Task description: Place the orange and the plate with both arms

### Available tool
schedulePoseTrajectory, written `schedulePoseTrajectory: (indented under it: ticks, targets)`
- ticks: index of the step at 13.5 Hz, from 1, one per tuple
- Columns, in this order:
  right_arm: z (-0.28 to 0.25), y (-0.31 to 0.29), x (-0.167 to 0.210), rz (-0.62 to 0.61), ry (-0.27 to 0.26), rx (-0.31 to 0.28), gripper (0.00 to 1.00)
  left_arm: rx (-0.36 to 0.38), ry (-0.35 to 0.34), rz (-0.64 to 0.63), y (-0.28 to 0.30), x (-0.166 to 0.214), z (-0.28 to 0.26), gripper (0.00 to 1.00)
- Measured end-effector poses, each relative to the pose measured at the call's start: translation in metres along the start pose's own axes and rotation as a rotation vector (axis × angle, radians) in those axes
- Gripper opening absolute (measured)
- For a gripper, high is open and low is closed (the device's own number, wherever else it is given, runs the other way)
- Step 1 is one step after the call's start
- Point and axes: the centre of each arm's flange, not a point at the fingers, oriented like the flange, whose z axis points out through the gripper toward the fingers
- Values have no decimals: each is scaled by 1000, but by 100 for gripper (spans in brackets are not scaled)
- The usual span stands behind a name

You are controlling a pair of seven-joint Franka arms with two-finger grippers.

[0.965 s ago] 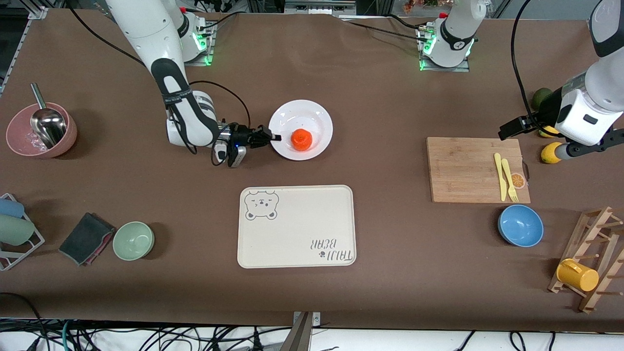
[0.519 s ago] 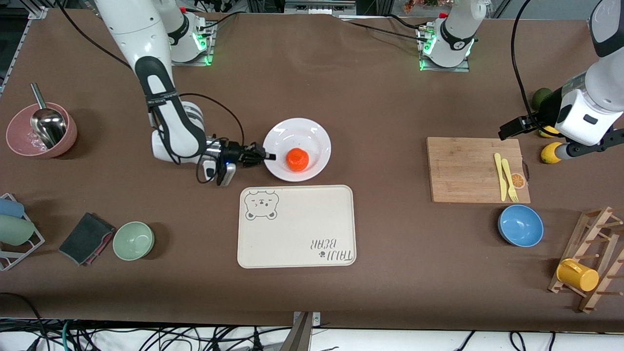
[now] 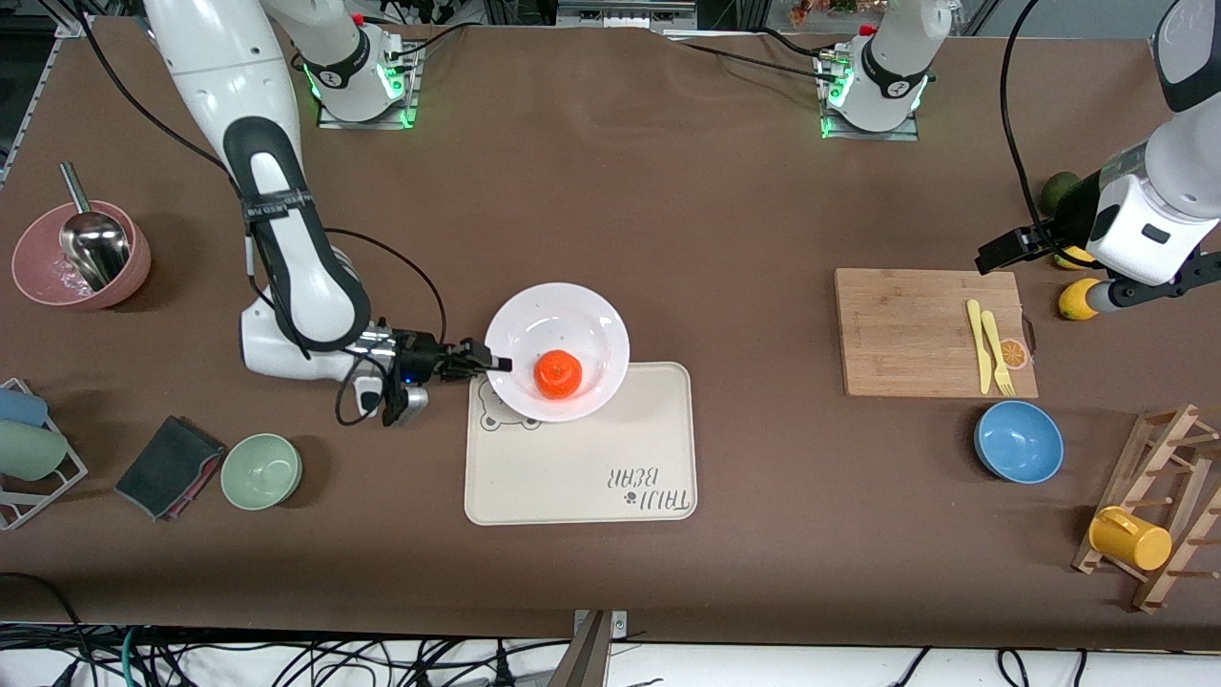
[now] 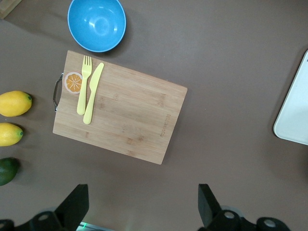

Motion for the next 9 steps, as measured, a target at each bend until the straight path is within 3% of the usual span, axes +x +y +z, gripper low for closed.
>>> schedulePoseTrajectory:
  ticks: [3, 9]
  targets:
    - [21, 14, 25, 34, 7, -9, 4, 0, -1, 0, 0, 0, 0, 100]
    - [40, 25, 56, 69, 71, -44, 4, 1, -3, -1, -1, 0, 1, 100]
